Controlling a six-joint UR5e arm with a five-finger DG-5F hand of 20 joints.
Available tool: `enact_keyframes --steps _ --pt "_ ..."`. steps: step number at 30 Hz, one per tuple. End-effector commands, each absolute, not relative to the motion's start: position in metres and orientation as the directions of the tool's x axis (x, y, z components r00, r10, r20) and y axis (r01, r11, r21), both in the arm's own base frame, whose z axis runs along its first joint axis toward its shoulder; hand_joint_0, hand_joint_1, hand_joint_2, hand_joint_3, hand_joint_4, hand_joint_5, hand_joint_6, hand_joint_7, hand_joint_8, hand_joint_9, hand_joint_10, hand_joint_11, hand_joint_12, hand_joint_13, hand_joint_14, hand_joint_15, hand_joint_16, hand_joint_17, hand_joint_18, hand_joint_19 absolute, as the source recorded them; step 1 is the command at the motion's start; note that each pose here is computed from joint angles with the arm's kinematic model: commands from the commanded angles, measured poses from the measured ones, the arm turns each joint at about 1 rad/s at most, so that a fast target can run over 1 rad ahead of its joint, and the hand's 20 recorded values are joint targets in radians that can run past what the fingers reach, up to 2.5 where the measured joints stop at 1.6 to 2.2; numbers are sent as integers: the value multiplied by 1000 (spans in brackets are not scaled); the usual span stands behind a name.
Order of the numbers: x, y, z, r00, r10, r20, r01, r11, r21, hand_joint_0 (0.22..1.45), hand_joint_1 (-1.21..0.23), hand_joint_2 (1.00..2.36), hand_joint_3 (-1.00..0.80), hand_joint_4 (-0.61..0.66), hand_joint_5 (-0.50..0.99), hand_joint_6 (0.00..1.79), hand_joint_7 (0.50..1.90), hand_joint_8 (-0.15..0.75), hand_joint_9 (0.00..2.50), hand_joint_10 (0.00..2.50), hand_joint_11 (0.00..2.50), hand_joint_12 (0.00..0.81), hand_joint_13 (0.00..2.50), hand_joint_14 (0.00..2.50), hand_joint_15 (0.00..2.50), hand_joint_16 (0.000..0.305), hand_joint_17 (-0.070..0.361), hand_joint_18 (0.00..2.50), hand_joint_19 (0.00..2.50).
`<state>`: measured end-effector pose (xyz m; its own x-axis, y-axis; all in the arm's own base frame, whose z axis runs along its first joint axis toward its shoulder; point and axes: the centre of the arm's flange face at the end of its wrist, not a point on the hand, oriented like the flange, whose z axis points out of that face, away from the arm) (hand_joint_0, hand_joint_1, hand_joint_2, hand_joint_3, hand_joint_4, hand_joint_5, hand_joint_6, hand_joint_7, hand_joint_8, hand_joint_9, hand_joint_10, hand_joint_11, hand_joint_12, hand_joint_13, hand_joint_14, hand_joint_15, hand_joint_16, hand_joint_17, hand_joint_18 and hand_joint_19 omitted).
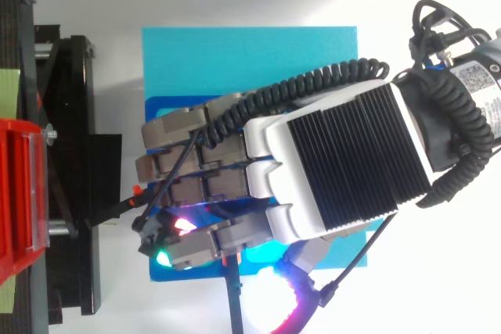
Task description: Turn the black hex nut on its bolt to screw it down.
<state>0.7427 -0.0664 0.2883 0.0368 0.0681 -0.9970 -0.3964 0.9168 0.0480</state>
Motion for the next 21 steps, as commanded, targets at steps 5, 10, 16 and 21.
enact_keyframes --steps 5,10,16,21 --pt "741 -71 288 32 64 -997 -406 913 45 451 -323 1000 -500 89 -111 554 1183 214 686 10 297 251 595 10 267 31 70 360 272" --pt "739 -74 289 34 63 -997 -423 905 43 451 -325 1000 -500 89 -112 558 1176 213 684 10 297 250 595 12 272 31 70 365 270" --pt "740 -76 289 47 62 -997 -439 898 35 451 -325 1000 -500 93 -115 562 1160 212 686 10 298 249 600 10 266 31 70 366 271" --pt "738 -83 290 48 63 -997 -438 898 36 452 -326 1000 -500 94 -115 563 1158 212 686 12 285 249 603 10 266 31 69 367 271"
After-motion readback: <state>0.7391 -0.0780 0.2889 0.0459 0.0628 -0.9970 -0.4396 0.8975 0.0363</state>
